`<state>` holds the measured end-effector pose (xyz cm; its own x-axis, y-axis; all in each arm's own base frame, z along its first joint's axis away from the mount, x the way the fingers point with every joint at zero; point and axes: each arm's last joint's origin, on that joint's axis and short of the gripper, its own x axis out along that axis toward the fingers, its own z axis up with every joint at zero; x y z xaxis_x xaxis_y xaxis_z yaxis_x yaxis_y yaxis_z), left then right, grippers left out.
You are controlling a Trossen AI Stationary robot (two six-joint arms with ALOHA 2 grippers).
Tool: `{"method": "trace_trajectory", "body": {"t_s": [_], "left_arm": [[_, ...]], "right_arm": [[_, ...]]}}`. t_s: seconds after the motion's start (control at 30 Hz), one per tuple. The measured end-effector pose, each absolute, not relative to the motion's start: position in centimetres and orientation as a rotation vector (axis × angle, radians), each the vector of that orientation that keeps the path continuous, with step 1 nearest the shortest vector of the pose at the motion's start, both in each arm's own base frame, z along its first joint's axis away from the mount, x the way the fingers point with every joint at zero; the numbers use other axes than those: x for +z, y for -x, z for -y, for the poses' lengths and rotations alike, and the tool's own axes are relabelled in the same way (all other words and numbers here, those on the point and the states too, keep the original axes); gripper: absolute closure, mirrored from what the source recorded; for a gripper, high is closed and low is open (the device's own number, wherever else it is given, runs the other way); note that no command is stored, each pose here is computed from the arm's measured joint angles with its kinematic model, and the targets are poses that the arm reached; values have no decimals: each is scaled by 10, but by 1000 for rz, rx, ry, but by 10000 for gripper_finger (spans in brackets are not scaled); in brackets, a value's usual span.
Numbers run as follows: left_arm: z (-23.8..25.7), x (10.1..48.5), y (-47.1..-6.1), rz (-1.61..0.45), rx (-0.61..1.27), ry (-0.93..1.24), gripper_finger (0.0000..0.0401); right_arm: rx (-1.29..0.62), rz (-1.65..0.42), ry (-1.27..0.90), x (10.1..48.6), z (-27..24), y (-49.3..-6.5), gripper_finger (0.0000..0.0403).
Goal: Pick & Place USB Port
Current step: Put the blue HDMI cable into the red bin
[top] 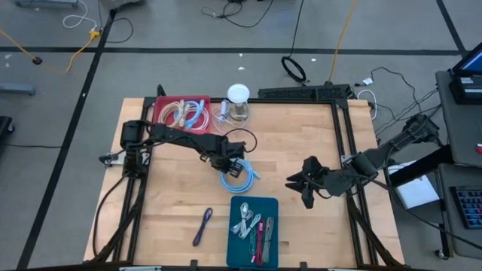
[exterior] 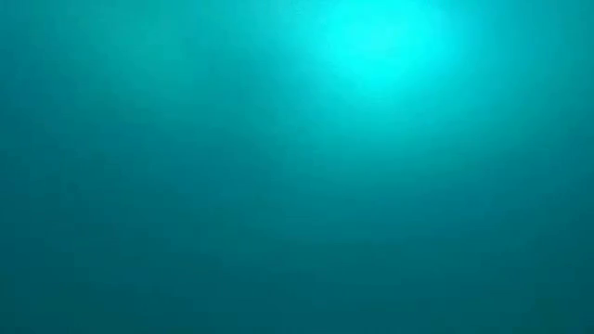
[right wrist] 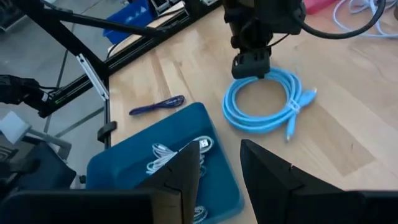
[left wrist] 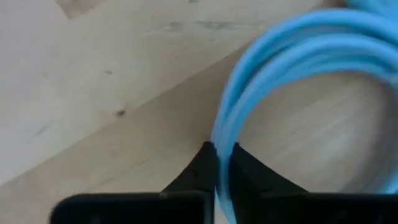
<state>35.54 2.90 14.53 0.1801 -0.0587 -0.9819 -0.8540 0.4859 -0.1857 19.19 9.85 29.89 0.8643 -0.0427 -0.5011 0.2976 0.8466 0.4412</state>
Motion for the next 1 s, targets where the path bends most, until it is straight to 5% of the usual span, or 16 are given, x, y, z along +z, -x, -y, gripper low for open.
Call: {"method": "trace_trajectory", "body": {"t_s": [0.2,0.43,0.7,1.0], "left_arm": [[-34,228,-338,-951,670,975,391],[-48,314,-257,-606,983,1007,391],[-67,342,-166,-507,1391,1019,391],[-118,335,-155,-453,1590,1058,391]], "right_arm": [[-182,-480,-540,301,-97,-194,291],[-159,-447,-536,304,-98,-196,291],[-135,-408,-522,308,-100,-198,291],[-142,-375,-509,311,-100,-199,291]]}}
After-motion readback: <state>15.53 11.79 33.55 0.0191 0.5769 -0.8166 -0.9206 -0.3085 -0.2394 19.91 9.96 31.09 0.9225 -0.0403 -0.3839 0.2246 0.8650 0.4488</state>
